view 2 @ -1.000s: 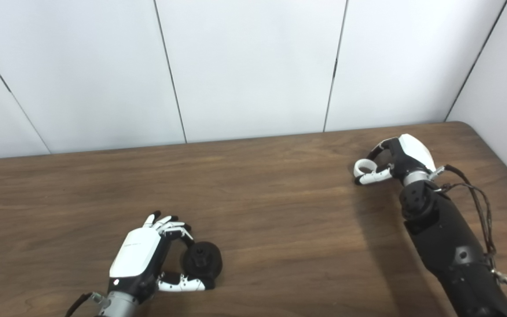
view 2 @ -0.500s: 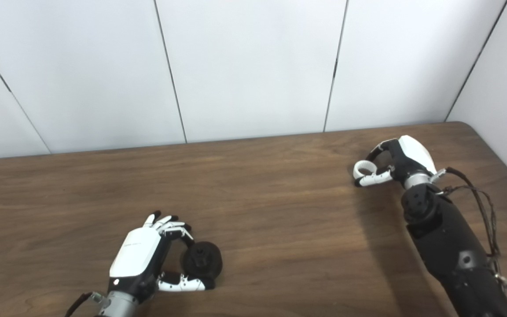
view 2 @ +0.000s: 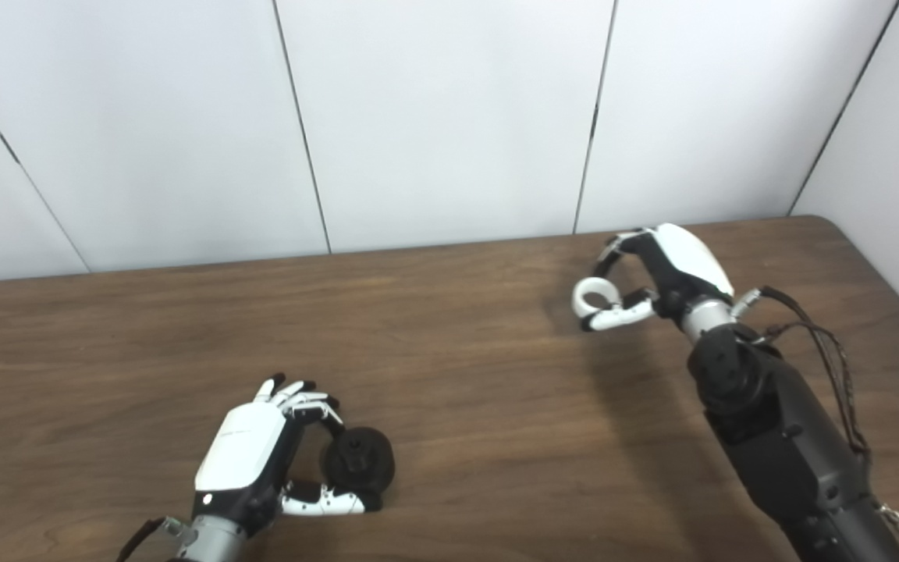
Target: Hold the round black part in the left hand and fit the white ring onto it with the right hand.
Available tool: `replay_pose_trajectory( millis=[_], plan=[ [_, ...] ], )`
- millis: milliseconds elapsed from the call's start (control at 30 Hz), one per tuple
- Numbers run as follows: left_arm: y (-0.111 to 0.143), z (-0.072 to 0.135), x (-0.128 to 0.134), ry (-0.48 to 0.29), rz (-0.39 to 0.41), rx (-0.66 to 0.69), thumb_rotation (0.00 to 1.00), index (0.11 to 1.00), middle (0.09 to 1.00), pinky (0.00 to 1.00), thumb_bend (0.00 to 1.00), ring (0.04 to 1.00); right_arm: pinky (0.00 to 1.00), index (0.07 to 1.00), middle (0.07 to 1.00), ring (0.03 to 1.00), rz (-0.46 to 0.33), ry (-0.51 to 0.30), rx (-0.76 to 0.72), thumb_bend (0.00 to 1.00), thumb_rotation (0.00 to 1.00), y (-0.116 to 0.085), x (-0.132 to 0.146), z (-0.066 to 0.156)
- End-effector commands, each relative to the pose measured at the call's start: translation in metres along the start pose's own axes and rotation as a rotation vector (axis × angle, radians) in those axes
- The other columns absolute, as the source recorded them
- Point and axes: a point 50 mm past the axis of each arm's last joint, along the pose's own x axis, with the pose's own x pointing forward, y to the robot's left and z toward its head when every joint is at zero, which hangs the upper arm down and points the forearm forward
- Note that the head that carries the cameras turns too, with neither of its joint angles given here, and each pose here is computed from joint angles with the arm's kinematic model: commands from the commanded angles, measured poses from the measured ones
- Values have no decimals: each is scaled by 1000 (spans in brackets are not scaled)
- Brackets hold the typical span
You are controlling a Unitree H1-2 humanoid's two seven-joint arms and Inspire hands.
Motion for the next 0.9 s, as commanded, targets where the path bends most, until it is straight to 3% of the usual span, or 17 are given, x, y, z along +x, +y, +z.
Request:
replay_pose_trajectory(
  millis=[0, 167, 233, 300, 367, 867],
  plan=[
    [7, 4, 3, -11, 20, 21, 52, 484, 765, 1000, 523, 892, 902, 484, 817, 954, -39, -81, -27, 524, 133, -21, 0, 21],
    [5, 6, 3, -13, 25, 26, 52, 484, 762, 1000, 523, 888, 880, 484, 820, 945, 13, -150, -37, 525, 137, -15, -18, 57],
    [4, 7, 3, -13, 24, 31, 52, 484, 762, 1000, 523, 888, 892, 484, 826, 953, 36, -180, -28, 525, 137, -12, -25, 69],
    [3, 7, 3, -14, 27, 34, 53, 484, 760, 1000, 524, 887, 970, 484, 832, 973, 57, -211, -27, 525, 136, -9, -30, 79],
    [2, 8, 4, -14, 26, 32, 53, 484, 762, 1000, 524, 889, 966, 484, 832, 973, 82, -249, -34, 524, 136, -5, -37, 93],
    [-4, 16, 6, -4, 22, 34, 55, 485, 765, 1000, 523, 896, 962, 483, 836, 972, 167, -396, 4, 524, 134, 16, -56, 140]
  ],
)
